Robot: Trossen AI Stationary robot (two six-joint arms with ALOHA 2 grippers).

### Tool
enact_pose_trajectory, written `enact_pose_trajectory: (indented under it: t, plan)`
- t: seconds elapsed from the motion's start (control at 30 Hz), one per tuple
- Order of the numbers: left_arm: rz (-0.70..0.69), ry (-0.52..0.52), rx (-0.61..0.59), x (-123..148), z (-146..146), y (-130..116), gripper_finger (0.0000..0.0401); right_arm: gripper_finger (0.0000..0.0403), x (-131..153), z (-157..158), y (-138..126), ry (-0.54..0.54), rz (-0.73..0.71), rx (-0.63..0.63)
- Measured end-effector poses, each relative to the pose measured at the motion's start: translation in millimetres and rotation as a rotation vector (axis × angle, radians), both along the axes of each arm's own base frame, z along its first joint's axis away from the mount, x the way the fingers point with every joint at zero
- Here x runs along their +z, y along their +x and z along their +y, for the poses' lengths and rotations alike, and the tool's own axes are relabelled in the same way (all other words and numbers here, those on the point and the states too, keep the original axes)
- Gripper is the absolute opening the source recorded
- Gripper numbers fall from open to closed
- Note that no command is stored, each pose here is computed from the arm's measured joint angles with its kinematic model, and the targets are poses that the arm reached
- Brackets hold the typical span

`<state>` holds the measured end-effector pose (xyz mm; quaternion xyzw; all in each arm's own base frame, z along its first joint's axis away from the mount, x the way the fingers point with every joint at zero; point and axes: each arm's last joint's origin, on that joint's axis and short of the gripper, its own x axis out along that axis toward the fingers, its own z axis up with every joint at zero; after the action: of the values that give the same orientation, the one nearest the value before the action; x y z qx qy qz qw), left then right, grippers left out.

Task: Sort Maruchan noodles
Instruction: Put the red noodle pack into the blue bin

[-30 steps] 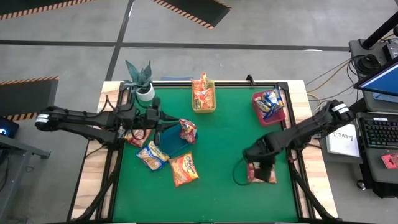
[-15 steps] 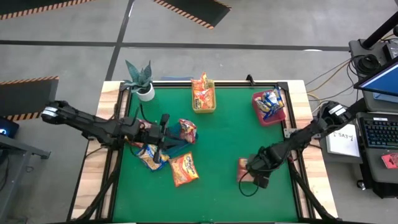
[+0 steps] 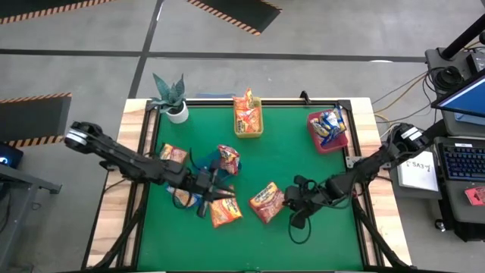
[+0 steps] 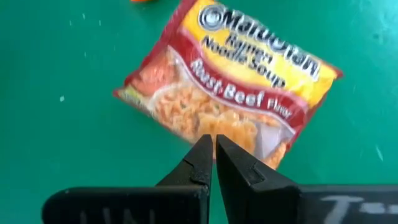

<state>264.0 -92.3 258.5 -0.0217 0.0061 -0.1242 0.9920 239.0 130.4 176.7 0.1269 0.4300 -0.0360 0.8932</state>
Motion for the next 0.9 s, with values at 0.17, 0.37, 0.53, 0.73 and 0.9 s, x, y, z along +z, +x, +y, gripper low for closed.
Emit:
enact_pose_trajectory:
  t: [0.17,0.37,0.53,0.73,0.9]
  plan:
    - [0.055,0.004,0.015,-12.0,-15.2,20.2,0.0039,0.0012,-4.7,-1.3,-1.3,-0.027,-0.065,-0.078]
    - [0.217,0.095,0.15,-35.1,-31.4,39.9,0.0039,0.0016,-16.1,-6.5,-6.3,0.068,-0.107,-0.268]
    - [0.306,0.163,0.193,-52.2,-45.8,52.1,0.0038,0.0058,-23.7,-9.0,-11.7,0.138,-0.085,-0.366]
    - [0.364,0.197,0.183,-72.8,-58.7,69.1,0.0038,0.0156,-24.8,-9.4,-12.5,0.225,-0.08,-0.464]
    - [0.426,0.254,0.19,-89.8,-66.4,86.0,0.0038,0.0241,-23.8,-9.0,-12.0,0.25,-0.08,-0.486]
